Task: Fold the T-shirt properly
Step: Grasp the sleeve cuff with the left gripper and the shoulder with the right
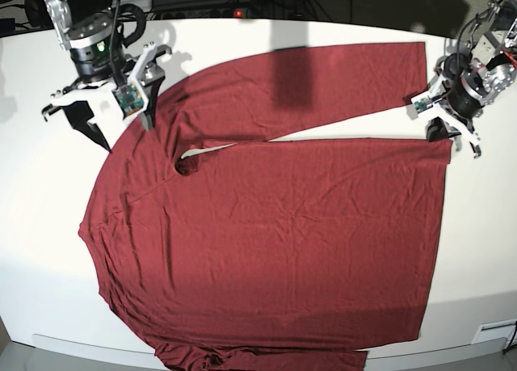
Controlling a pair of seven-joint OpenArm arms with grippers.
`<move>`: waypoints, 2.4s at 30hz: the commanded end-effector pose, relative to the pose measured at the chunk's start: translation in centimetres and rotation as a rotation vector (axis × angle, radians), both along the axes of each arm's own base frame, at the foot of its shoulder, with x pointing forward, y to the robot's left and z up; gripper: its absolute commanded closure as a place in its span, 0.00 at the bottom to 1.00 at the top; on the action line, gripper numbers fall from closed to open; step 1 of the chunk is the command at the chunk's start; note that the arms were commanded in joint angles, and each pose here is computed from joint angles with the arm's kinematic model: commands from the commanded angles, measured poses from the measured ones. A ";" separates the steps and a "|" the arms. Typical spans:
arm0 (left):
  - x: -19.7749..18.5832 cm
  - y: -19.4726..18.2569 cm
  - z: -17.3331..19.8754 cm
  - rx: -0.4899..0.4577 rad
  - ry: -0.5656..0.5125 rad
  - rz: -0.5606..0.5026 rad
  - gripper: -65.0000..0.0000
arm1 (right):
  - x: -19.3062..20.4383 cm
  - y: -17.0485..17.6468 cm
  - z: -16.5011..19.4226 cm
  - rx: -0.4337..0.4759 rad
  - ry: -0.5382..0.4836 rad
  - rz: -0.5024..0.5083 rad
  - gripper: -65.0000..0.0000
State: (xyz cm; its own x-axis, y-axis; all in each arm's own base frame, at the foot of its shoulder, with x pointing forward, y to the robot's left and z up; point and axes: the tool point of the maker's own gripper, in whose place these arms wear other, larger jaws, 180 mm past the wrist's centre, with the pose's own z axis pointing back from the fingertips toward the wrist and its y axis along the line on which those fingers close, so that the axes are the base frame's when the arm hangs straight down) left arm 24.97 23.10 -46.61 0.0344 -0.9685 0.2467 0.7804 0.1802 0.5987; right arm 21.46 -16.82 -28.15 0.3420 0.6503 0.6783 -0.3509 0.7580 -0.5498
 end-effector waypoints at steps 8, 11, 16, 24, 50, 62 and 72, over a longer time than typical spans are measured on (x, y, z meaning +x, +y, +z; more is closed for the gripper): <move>-1.2 -0.1 -0.3 0.024 0.066 -0.023 1.00 | 2.3 0.6 2.0 0.126 -0.045 -0.025 0.39; -0.5 -0.1 0.6 0.059 0.043 -0.007 1.00 | 2.4 0.7 2.0 0.133 -0.046 -0.024 0.39; -0.2 0.3 1.2 0.089 0.034 0.005 0.85 | 2.4 0.6 1.9 0.129 -0.040 -0.028 0.39; 0.2 -2.0 1.7 -0.017 0.007 -0.054 0.60 | 2.3 0.4 1.6 0.123 -0.024 -0.038 0.39; -0.7 -4.0 -2.4 -0.062 0.005 0.030 0.60 | 2.2 0.3 1.5 0.119 -0.013 -0.046 0.39; 0.7 -5.3 -0.7 -0.073 -0.044 0.020 0.60 | 2.1 0.1 1.2 0.113 0.000 -0.054 0.39; 1.2 0.9 -0.2 0.089 0.051 0.068 0.60 | 1.9 -0.2 0.9 0.104 0.023 -0.068 0.39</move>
